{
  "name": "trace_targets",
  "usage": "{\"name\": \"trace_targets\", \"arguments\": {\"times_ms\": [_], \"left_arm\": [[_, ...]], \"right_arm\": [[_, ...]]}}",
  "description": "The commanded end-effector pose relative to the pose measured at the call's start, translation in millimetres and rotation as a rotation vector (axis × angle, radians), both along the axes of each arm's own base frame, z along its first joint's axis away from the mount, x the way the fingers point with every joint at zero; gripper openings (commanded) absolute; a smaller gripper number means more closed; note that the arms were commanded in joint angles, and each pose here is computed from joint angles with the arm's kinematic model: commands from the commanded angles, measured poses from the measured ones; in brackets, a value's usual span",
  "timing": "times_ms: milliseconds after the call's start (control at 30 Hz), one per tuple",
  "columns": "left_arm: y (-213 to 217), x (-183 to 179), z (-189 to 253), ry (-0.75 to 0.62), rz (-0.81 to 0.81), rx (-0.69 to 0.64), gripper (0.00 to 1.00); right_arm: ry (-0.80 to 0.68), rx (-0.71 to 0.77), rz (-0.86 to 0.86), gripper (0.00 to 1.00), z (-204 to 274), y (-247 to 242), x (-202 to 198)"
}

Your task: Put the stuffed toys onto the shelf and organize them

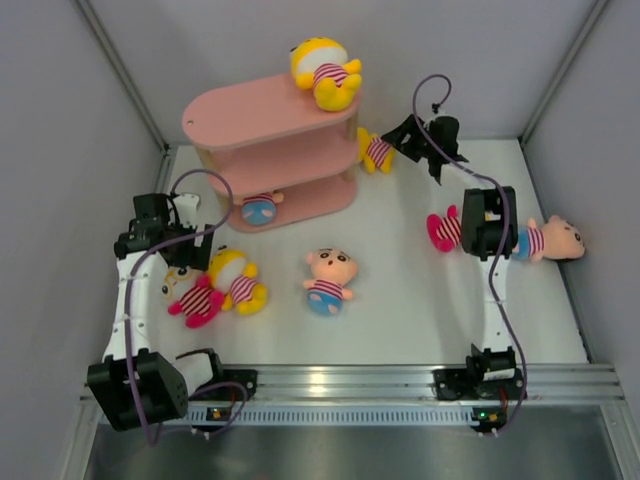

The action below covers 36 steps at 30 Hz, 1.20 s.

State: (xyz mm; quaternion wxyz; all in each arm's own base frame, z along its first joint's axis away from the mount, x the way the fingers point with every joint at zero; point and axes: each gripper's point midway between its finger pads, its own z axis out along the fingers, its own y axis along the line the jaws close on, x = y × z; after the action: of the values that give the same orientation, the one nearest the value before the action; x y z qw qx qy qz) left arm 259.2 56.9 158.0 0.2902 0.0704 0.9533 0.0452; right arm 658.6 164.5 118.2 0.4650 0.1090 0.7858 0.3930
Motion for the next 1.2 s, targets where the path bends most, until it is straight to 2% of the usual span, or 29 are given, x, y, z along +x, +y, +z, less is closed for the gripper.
{"name": "trace_targets", "arguments": {"times_ms": [0,167,200,233,267,333,367,400,433,467,500,533,567,600,633,700,733,800,833,900,933,967,1033,1167], "left_arm": [[0.1,7.1,11.1,-0.024,0.002,0.001,0.99],[0.5,8.3,9.1,-0.014,0.004,0.003,0.99],[0.8,8.3,8.7,-0.013,0.005,0.004,0.99],[0.7,7.9,8.5,-0.013,0.005,0.004,0.99],[0.6,7.5,8.7,-0.014,0.005,0.004,0.99],[-0.7,7.4,10.3,-0.019,0.002,0.001,0.99],[-1.6,6.1,12.1,-0.025,-0.001,-0.002,0.99],[-3.8,6.0,14.7,-0.029,-0.008,-0.008,0.99],[-8.6,5.9,17.7,-0.038,-0.022,-0.029,0.99],[-11.8,3.6,21.4,-0.045,-0.031,-0.040,0.99],[-14.5,4.3,28.1,-0.064,-0.039,-0.050,0.99],[-18.2,3.6,32.8,-0.075,-0.048,-0.063,0.98],[-24.9,1.6,39.9,-0.095,-0.066,-0.088,0.99],[-28.3,0.9,44.5,-0.107,-0.076,-0.099,0.99],[-31.4,1.4,53.6,-0.130,-0.087,-0.107,0.99],[-42.6,-3.3,65.6,-0.158,-0.120,-0.148,0.99],[-46.9,-5.6,76.1,-0.188,-0.134,-0.158,0.99],[-60.0,-10.5,86.7,-0.212,-0.176,-0.210,0.99],[-66.0,-16.9,89.5,-0.206,-0.194,-0.232,0.99],[-76.3,-24.2,108.7,-0.255,-0.237,-0.257,0.99],[-78.6,-30.7,112.8,-0.253,-0.243,-0.261,0.99],[-81.3,-35.3,125.5,-0.291,-0.262,-0.255,0.99],[-89.3,-44.9,137.1,-0.317,-0.294,-0.273,0.99],[-111.5,-67.9,170.1,-0.432,-0.381,-0.322,0.99]], "right_arm": [[-0.017,0.082,0.003,0.73,-9.7,11.6,10.1],[0.045,0.039,-0.016,0.73,-26.0,28.7,13.9],[0.049,0.042,-0.019,0.70,-27.8,31.1,13.1],[0.052,0.052,-0.021,0.64,-27.2,33.3,12.7],[0.057,0.060,-0.014,0.43,-27.2,36.4,11.3],[0.056,0.070,0.004,0.19,-17.6,37.0,6.0],[0.056,0.071,-0.001,0.03,-12.1,32.6,3.1],[0.080,0.062,-0.011,0.00,-23.4,26.8,-8.1],[0.013,0.055,-0.045,0.00,18.6,16.7,-13.1],[-0.001,0.046,-0.087,0.00,28.9,0.4,-19.7],[0.037,0.025,-0.128,0.00,9.1,-14.1,-40.4],[-0.062,0.009,-0.194,0.00,66.4,-32.5,-51.8],[-0.089,-0.010,-0.242,0.00,80.4,-52.1,-63.1],[-0.064,-0.045,-0.270,0.00,68.5,-64.3,-85.6],[-0.181,-0.103,-0.311,0.00,123.5,-79.5,-105.8],[-0.201,-0.185,-0.348,0.00,134.9,-91.7,-139.7],[-0.290,-0.251,-0.379,0.00,178.7,-96.7,-167.4],[-0.345,-0.334,-0.417,0.00,200.7,-101.1,-199.9],[-0.456,-0.403,-0.484,0.00,244.2,-112.4,-229.7],[-0.551,-0.453,-0.461,0.00,272.0,-91.8,-264.9],[-0.661,-0.487,-0.464,0.00,306.6,-91.7,-295.5],[-0.712,-0.479,-0.398,0.00,318.4,-70.9,-314.9],[-0.824,-0.457,-0.342,0.00,355.2,-61.9,-354.6],[-0.964,-0.429,-0.104,0.00,387.9,-14.2,-407.5]]}}
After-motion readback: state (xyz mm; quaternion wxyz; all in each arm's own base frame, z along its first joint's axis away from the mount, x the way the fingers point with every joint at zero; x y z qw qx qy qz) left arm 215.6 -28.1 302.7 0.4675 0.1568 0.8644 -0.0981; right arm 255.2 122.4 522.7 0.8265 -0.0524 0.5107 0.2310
